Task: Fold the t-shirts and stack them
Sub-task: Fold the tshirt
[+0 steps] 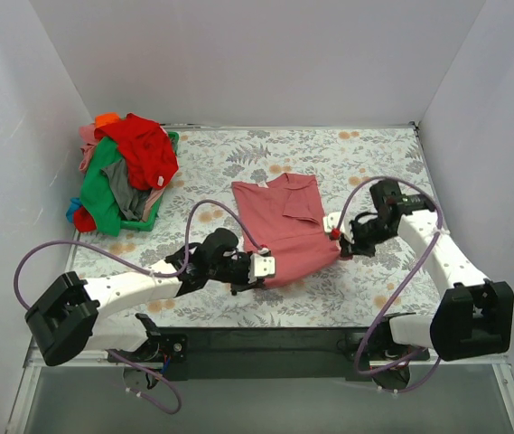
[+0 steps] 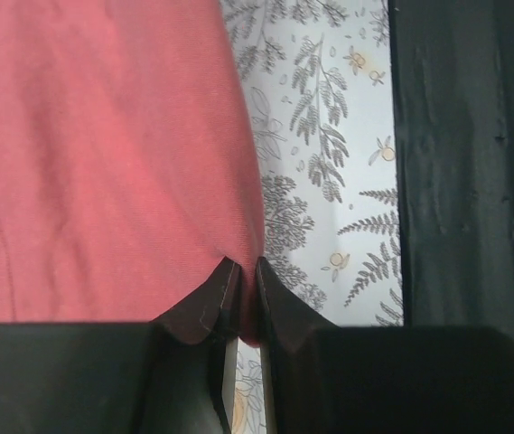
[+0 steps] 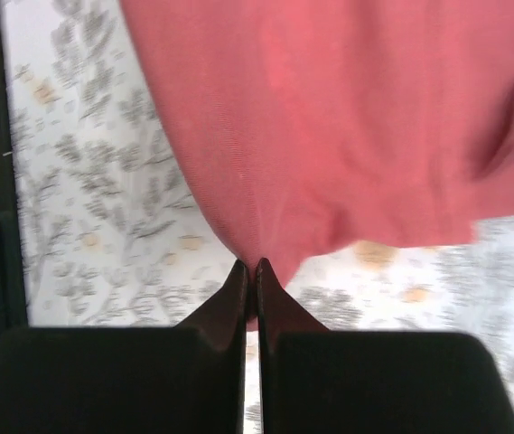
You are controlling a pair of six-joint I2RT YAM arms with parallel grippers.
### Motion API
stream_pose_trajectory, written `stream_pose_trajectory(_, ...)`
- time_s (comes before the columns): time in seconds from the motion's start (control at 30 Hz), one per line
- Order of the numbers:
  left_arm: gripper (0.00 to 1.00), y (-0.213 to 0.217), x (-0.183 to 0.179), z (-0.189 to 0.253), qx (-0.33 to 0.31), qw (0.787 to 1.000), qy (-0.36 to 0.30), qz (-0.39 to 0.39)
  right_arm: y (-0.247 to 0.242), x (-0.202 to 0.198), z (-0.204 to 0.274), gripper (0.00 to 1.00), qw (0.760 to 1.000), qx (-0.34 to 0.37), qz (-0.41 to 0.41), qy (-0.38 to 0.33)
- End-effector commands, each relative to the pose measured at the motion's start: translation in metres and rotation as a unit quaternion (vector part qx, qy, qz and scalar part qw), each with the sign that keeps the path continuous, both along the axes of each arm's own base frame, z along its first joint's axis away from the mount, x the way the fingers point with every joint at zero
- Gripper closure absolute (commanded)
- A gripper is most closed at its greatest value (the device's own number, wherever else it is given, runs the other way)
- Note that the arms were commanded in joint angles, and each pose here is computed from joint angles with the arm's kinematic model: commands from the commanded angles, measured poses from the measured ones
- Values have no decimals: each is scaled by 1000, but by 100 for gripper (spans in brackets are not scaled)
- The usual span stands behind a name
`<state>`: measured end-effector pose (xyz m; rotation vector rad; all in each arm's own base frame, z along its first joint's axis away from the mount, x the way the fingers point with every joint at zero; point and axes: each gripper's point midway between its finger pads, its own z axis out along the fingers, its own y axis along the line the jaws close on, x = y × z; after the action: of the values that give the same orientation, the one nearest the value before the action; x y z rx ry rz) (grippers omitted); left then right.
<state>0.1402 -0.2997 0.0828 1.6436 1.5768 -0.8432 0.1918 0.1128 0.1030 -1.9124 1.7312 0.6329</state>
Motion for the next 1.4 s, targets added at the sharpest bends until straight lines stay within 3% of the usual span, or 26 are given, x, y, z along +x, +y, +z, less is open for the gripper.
stream_pose_trajectory(0.0,100,-4,30,23,-24,998,-48,36,13,45,39,99,998,29,-39,-34)
stream_pose_trajectory(0.23,100,-1,122,51,-88,984,-87,131,30,139,81,99,990,53,-103,-82)
stream_pose_trajectory(0.5,100,4,207,54,-104,967,-108,207,46,236,88,99,980,75,-159,-96)
stream_pose_trajectory(0.7,100,24,264,69,-138,934,-149,294,60,288,91,99,968,114,-191,-113)
stream_pose_trajectory(0.93,100,51,307,60,-134,910,-157,359,75,322,84,99,960,149,-204,-119)
stream_pose_trajectory(1.37,100,75,342,29,-100,893,-137,417,103,354,64,99,950,179,-231,-111)
